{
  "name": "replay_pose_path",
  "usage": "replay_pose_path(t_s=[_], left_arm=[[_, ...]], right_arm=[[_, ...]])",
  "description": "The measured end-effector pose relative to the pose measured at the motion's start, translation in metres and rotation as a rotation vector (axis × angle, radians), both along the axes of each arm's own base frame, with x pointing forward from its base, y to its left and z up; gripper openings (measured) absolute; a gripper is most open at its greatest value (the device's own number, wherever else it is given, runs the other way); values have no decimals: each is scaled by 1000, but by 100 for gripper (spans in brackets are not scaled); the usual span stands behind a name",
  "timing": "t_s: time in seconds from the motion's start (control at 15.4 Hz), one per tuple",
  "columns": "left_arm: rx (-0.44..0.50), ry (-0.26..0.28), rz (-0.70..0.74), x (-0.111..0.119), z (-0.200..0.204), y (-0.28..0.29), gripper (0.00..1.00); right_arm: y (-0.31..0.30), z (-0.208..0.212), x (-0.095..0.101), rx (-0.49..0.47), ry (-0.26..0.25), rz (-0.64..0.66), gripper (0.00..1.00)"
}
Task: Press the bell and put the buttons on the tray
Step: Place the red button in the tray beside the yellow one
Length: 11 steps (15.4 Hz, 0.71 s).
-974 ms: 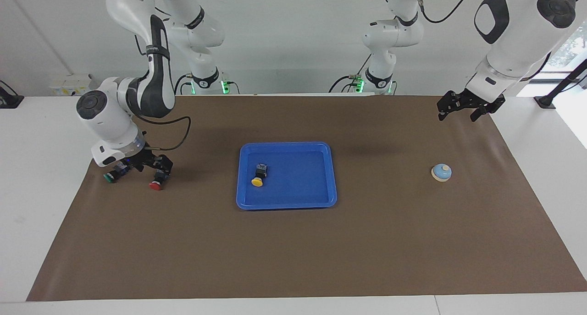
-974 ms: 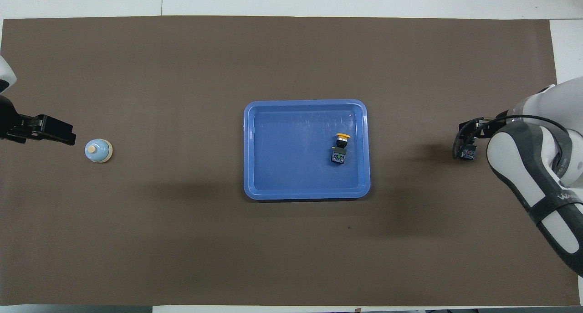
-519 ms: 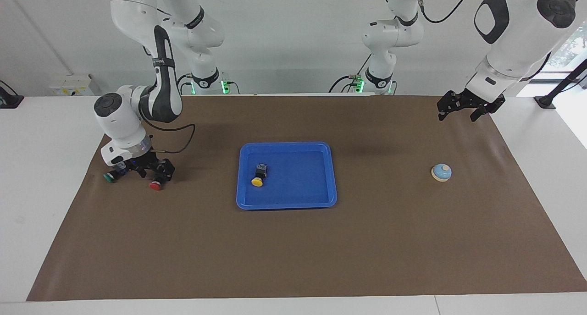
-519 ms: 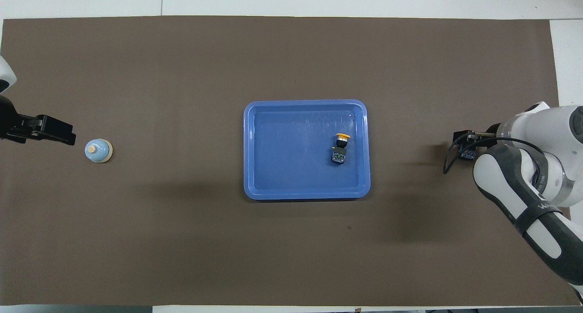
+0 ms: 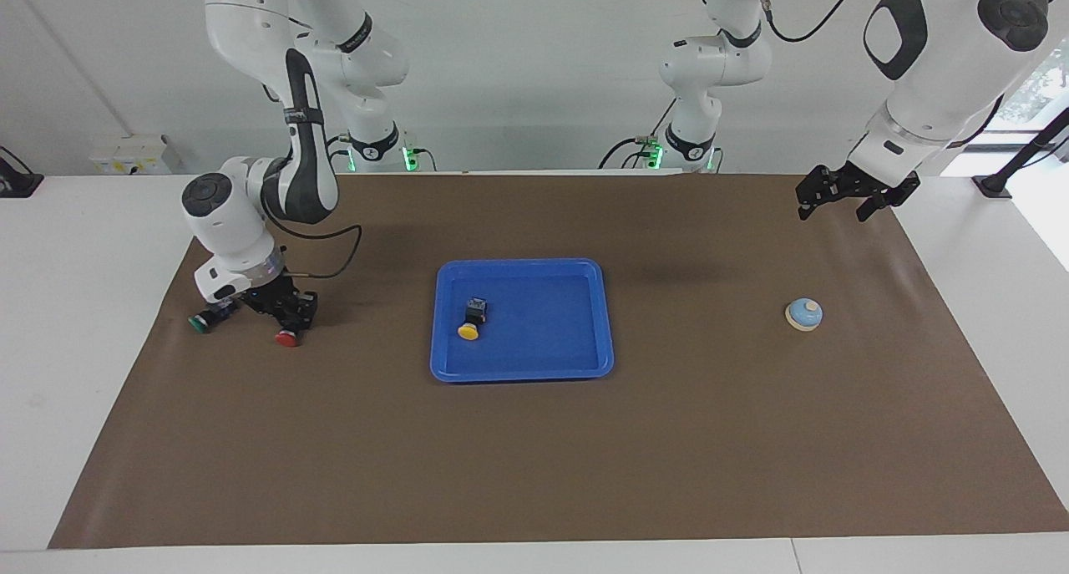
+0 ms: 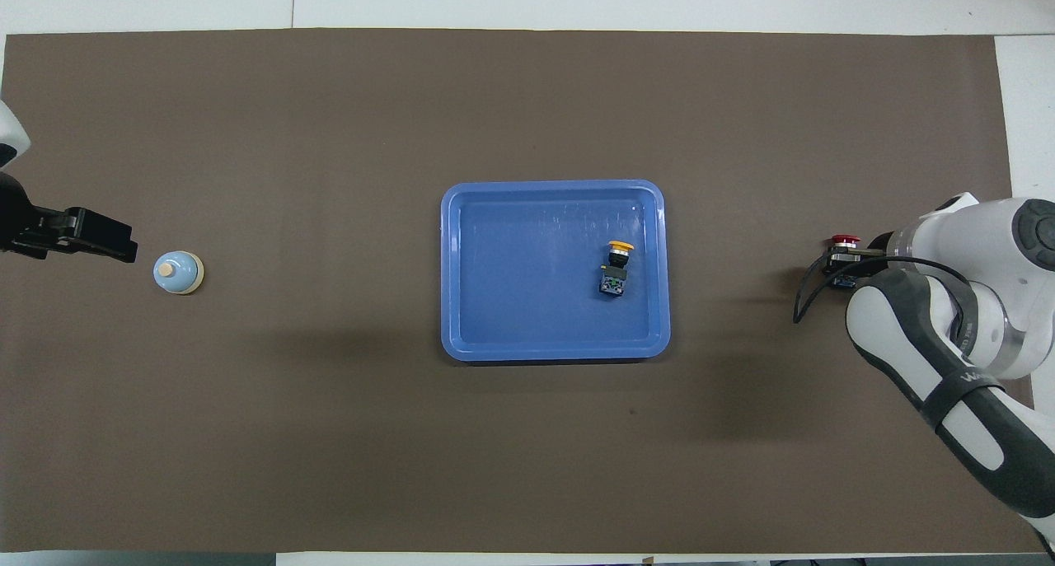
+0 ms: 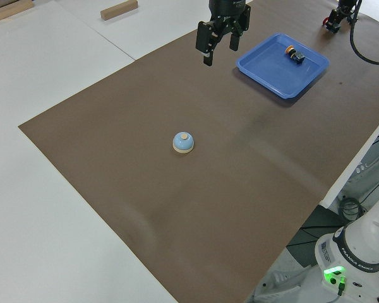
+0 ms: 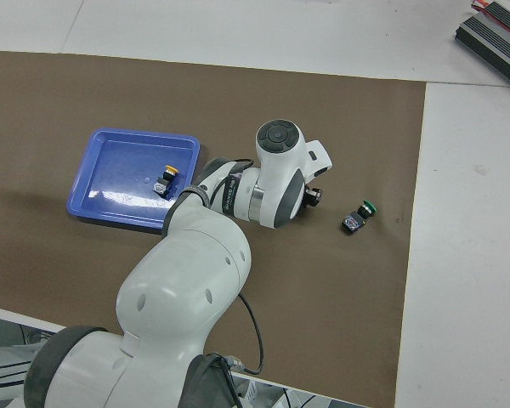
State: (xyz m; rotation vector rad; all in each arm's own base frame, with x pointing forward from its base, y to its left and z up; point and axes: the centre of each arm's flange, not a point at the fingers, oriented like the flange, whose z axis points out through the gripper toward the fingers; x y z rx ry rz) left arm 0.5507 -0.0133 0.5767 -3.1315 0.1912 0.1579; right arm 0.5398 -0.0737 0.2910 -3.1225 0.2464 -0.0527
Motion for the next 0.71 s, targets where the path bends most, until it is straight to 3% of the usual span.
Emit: replay_pose_path(t_s=[0.19,0.32,0.52,0.71], left_arm=[[0,0,0,0,0,0,100],[0,0,0,0,0,0,100],[0,0,0,0,0,0,100],[0,0,0,0,0,0,100]], right_arm=[[10,6,4,4,21,21,42],[35,27,19,8,46,66,41],[97,77,44,9,80,100,41],[190,113,52,2,89,84,41]])
